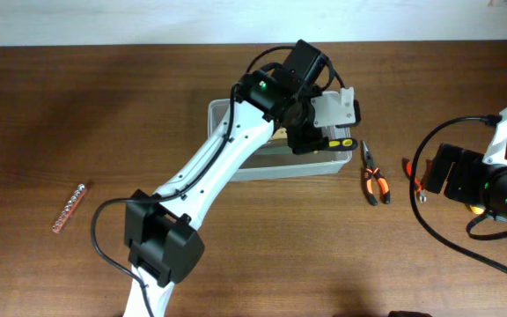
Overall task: Pack container
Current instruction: 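Carry the file over the container with the left gripper, then lower the file into the container and open the left gripper, then grasp the copper socket bit strip with the left gripper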
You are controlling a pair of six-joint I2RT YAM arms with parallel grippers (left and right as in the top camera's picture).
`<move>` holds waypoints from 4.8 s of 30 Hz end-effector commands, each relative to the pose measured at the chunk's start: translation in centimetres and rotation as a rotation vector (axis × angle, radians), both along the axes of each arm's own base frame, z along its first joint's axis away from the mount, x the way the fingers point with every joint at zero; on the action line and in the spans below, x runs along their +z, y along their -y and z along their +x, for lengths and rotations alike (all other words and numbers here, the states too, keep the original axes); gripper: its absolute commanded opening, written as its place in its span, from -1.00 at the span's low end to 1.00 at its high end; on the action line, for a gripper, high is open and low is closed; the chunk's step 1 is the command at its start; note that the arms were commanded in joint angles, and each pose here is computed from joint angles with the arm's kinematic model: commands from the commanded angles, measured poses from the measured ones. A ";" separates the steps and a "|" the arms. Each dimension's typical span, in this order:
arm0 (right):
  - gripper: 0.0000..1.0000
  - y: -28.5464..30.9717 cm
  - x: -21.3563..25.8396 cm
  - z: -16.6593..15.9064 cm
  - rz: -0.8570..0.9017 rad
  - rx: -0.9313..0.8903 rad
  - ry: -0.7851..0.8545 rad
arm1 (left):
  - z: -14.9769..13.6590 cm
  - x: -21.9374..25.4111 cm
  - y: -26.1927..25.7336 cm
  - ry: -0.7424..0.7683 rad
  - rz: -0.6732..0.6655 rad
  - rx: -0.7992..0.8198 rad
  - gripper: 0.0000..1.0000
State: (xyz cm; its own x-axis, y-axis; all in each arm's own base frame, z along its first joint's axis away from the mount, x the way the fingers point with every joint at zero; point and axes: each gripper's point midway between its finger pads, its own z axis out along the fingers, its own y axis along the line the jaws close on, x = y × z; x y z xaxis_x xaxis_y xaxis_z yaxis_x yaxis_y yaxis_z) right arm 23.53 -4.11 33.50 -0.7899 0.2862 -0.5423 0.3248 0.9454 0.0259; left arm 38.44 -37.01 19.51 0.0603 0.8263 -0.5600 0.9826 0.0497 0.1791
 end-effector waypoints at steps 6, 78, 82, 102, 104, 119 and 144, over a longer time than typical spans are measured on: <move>0.98 0.1 0.1 0.0 0.010 -0.011 0.006 | -3.2 -1.9 4.2 -0.026 -0.058 -0.217 0.49; 0.98 -0.8 -0.8 -1.4 0.052 0.009 -0.065 | 5.0 4.7 -8.7 0.095 0.132 0.434 0.98; 0.98 -0.8 -0.8 -1.4 0.052 0.009 -0.065 | 4.0 8.3 -15.3 0.077 0.147 0.538 0.98; 0.98 -0.7 -1.5 -0.7 0.056 0.008 -0.098 | -2.9 -8.6 -49.1 -0.553 0.369 1.244 0.99; 0.98 -0.7 -1.9 -0.4 0.058 0.008 -0.115 | -3.5 -10.1 -50.4 -0.550 0.372 1.229 0.97; 0.98 -0.9 -3.6 0.8 0.083 0.014 -0.195 | -4.1 -15.1 -52.8 -0.449 0.408 1.063 0.82; 0.98 -0.4 -3.6 0.7 0.059 0.003 -0.198 | -5.4 -19.1 -55.0 -0.422 0.350 1.166 0.37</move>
State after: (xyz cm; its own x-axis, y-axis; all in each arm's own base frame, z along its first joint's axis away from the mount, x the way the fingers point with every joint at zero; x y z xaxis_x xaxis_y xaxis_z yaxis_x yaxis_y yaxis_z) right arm 24.43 -3.24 29.55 -0.8916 0.2971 -0.3417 0.3071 0.9513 0.0258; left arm 33.03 18.70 0.75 -0.9229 0.3809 -0.0568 0.3749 0.9224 0.0930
